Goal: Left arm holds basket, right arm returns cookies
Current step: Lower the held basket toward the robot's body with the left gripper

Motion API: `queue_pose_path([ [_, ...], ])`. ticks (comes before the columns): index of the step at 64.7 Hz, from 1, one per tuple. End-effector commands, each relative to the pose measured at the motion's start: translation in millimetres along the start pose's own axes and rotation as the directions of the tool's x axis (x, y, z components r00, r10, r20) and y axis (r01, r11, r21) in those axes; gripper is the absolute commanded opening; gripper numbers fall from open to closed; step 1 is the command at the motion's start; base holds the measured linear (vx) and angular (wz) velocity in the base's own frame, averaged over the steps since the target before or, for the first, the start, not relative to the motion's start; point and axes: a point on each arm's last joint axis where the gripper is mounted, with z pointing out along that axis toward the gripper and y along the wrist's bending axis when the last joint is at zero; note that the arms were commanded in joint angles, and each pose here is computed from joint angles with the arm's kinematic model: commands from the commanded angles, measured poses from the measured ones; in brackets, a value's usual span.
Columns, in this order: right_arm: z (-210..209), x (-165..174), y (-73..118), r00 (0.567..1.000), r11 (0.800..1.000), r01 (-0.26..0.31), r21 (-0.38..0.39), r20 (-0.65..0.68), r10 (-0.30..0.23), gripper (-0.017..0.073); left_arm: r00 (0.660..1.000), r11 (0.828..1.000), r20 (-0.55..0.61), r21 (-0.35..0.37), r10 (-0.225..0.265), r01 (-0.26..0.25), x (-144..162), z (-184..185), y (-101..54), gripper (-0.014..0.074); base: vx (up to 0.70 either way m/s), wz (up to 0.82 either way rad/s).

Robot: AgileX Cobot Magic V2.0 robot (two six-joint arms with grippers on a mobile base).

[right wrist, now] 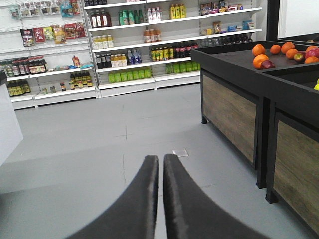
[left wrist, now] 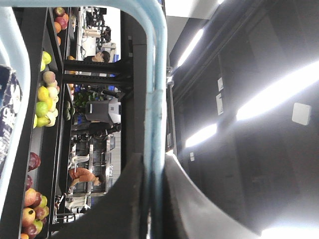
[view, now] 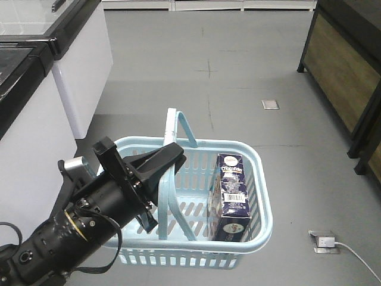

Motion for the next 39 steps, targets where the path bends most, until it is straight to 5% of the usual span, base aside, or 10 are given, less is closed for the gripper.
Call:
queue_pose_path([
  [1, 1.4, 0.2, 0.3, 0.999, 1.0, 0.017, -0.006, 0.042, -0.017, -0.0009, 0.998, 0.94, -0.065, 0.342, 0.013, 0.01, 8.2, -3.1, -43.0, -0.0003, 0.0, 0.0],
  [39, 1.4, 0.2, 0.3, 0.999, 1.0, 0.017, -0.006, 0.042, -0.017, -0.0009, 0.998, 0.94, -0.065, 0.342, 0.013, 0.01, 8.2, -3.1, -43.0, -0.0003, 0.0, 0.0],
])
